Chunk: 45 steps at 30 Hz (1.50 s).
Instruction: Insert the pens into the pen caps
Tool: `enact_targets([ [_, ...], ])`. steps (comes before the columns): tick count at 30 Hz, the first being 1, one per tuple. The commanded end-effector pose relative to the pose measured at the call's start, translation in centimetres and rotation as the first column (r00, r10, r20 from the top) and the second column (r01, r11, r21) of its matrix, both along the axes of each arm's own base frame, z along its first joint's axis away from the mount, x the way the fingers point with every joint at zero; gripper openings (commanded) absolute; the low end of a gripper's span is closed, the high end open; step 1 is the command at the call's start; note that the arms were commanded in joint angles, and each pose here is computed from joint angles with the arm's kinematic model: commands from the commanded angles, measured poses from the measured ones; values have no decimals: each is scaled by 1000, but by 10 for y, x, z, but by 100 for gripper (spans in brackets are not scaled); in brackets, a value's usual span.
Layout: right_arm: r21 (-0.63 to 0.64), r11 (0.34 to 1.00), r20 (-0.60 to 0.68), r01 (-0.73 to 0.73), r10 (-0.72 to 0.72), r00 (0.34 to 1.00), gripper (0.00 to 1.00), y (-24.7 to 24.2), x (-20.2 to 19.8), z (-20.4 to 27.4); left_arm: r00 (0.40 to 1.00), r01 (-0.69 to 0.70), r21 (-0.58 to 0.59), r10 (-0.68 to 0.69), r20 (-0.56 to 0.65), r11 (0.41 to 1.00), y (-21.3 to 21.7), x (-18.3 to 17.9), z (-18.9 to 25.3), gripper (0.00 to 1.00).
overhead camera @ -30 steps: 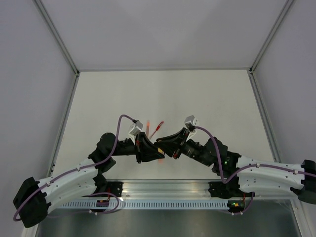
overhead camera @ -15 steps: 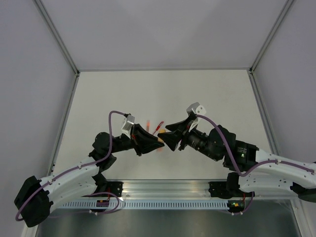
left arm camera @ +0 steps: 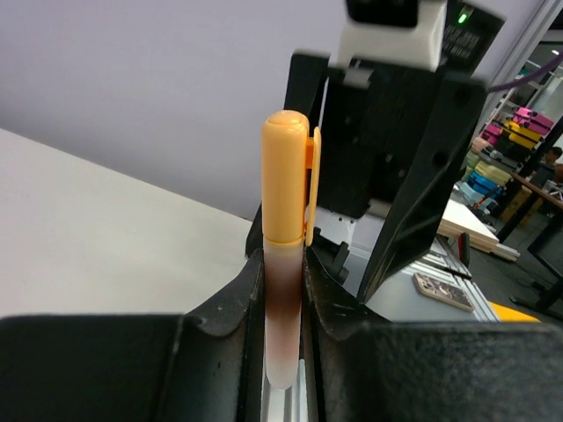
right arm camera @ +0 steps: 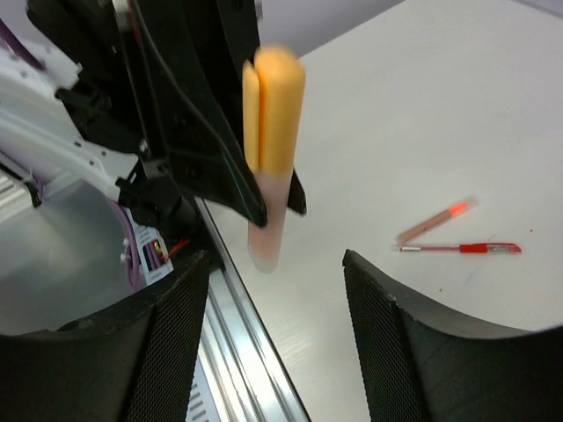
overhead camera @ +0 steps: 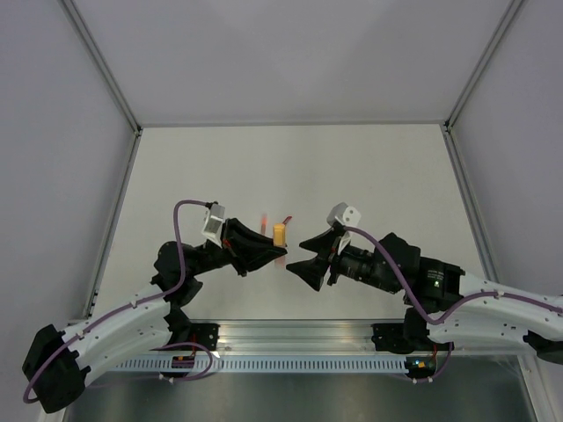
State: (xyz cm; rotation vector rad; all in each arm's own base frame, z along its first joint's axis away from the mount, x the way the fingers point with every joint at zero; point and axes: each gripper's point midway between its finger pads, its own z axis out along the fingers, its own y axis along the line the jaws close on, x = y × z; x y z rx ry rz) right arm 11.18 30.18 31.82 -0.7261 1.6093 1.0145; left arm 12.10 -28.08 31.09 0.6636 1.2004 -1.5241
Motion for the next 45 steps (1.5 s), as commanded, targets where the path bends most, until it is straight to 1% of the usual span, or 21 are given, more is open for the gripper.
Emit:
enact_targets([
  [1,-17,993,21,-119,120,993,68,14,-16,-15,999,-37,-103,39,10,994,11,0,25,2],
  [7,13,987,23,-160,159,987,62,40,-17,-16,1000,-16,-154,16,1,988,16,-6,34,2],
  [8,1,987,15,-161,161,987,61,46,-15,-21,1000,-9,-158,8,-8,987,16,-8,33,2],
  [15,81,983,23,-164,163,986,51,67,-11,-12,1000,2,-177,-3,-4,984,19,-12,33,2],
  [17,89,982,19,-167,166,986,49,70,-11,-12,1000,2,-185,-2,3,983,22,-15,34,2],
  [20,101,980,14,-169,169,986,43,74,-10,-13,1000,5,-199,-2,13,980,26,-18,37,2],
  [23,111,975,9,-194,194,981,31,79,-14,-16,1000,11,-213,-7,19,977,29,-22,39,2],
  [24,121,974,13,-193,193,981,23,80,-13,-14,1000,13,-218,-8,22,976,30,-23,40,2],
  [25,125,973,14,-196,196,981,19,81,-14,-14,1000,19,-220,-15,19,975,31,-25,40,2],
  [26,132,971,17,-199,198,980,10,81,-14,-14,1000,22,-225,-18,23,974,32,-26,41,2],
  [27,131,972,12,-194,194,981,4,82,-13,-16,1000,26,-229,-22,20,973,33,-27,42,2],
  [28,130,973,7,-191,191,982,0,81,-13,-17,1000,27,-232,-23,19,972,34,-28,43,2],
  [30,129,975,3,-181,182,983,0,79,-12,-18,1000,26,-228,-21,23,973,35,-30,43,16],
  [31,133,976,2,-175,176,984,0,77,-12,-15,999,24,-228,-18,29,973,36,-31,46,25],
  [32,114,979,-11,-169,172,985,0,74,-11,-20,1000,15,-222,-9,27,975,36,-30,47,42],
  [34,123,981,-6,-150,152,988,0,67,-7,-13,1000,-17,-187,21,20,982,36,-26,44,56],
  [35,107,984,-14,-142,144,989,0,64,-5,-16,999,-27,-176,30,18,984,37,-25,43,66],
  [40,91,987,-13,-130,132,991,0,49,-4,-12,998,-62,-136,64,13,989,38,-21,39,82],
  [42,74,989,-28,-128,130,991,0,47,-5,-18,996,-86,-113,86,-2,990,37,-16,37,84],
  [43,68,984,-36,-166,169,985,0,49,-12,-21,994,-112,-85,111,-26,990,36,-10,39,85],
  [45,52,984,-52,-171,174,983,0,49,-14,-28,988,-156,-62,154,-29,986,36,-1,41,86],
])
